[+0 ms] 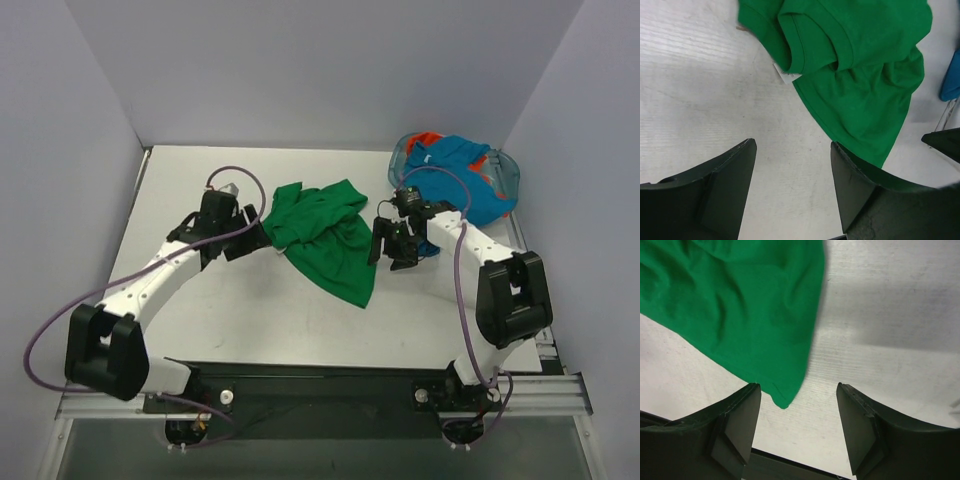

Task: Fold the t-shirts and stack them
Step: Flatten out the tshirt

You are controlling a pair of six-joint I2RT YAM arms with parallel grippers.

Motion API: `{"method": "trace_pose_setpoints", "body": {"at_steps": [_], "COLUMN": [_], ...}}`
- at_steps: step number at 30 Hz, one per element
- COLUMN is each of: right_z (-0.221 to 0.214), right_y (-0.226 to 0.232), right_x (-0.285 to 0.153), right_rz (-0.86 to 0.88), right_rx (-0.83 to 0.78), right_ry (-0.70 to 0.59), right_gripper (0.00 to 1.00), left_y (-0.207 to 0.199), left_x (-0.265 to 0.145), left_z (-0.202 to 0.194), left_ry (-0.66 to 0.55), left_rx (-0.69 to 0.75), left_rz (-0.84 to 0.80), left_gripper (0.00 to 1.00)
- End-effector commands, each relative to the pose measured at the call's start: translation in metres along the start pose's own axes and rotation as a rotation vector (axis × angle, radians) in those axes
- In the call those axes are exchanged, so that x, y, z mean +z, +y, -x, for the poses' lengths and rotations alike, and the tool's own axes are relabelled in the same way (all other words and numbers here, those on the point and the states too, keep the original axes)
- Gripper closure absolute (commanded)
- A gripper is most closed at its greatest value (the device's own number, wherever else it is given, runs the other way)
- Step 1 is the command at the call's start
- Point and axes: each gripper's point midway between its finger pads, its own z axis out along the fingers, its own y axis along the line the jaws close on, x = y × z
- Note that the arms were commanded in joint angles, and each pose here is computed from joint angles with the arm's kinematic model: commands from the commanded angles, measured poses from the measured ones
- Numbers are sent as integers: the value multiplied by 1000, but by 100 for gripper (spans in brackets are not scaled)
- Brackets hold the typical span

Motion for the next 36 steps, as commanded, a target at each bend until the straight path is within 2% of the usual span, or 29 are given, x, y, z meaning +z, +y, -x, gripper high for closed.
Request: {"method": "trace_pose_setpoints", "body": {"at_steps": [1,5,13,28,33,36], "right_z": [-10,-16,-20,-12,-10,-11], "right_y": [5,8,10,13,13,13], "right_x": [6,15,29,46,48,50], "right_rz": [34,46,54,39,37,36], "right_rx": [11,20,53,56,45,41], "right_ry": [49,89,149,191,205,217], "right_gripper": [38,38,38,41,41,42], "left_y": [-33,-49,-54,-33,-23,-25], "left_x": [18,41,86,121,119,122], "left_z": [14,15,19,14,17,13], "left_ry": [-12,18,70,153,148,154], "left_rx": [21,39,69,82,113,106], "left_rz": [-107,-165,-157,-20,50,25], "left_gripper": [28,28,28,28,28,28]}}
